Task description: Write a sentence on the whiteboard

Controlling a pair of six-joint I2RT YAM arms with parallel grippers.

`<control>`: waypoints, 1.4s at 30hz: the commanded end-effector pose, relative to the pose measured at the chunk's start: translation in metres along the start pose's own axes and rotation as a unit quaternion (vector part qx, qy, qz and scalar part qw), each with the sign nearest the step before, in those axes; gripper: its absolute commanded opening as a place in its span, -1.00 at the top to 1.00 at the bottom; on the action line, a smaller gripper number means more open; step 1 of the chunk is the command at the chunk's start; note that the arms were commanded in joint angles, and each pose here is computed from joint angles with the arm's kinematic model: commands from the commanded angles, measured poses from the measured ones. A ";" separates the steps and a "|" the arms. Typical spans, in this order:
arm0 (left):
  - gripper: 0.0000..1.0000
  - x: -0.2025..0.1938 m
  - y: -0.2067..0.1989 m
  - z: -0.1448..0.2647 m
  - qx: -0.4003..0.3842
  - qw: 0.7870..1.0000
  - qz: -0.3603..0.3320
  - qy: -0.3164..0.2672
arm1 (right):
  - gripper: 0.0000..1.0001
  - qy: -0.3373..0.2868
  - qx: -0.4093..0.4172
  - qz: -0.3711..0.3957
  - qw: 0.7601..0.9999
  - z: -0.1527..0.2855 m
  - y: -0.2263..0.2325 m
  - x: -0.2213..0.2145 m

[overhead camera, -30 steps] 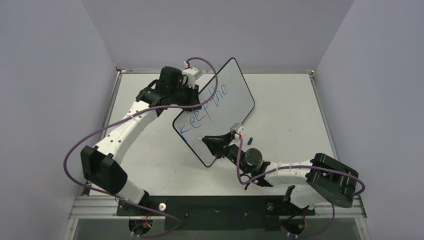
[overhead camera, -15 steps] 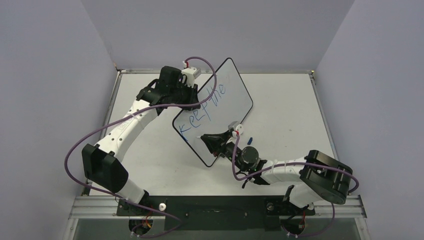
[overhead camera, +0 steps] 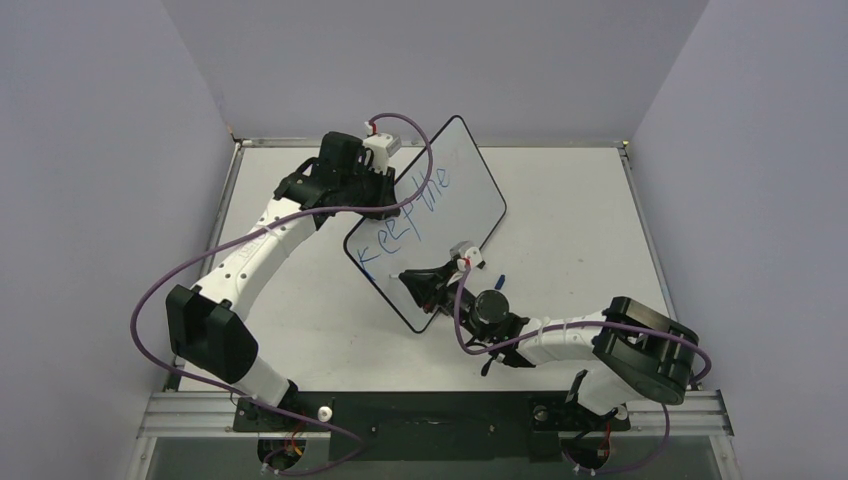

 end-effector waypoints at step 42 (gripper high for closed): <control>1.00 -0.046 0.009 -0.035 0.027 0.995 -0.048 0.079 | 1.00 0.043 -0.028 0.051 0.997 -0.003 0.034 0.004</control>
Point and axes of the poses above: each gripper's point midway between its finger pads, its own z axis back along the fingers, its own y axis along the line the jaws close on, x = y × z, the point moved 2 cm from there along z, back along the fingers, and after that the axes turned 14 degrees about -z, right-handed, at the moved point
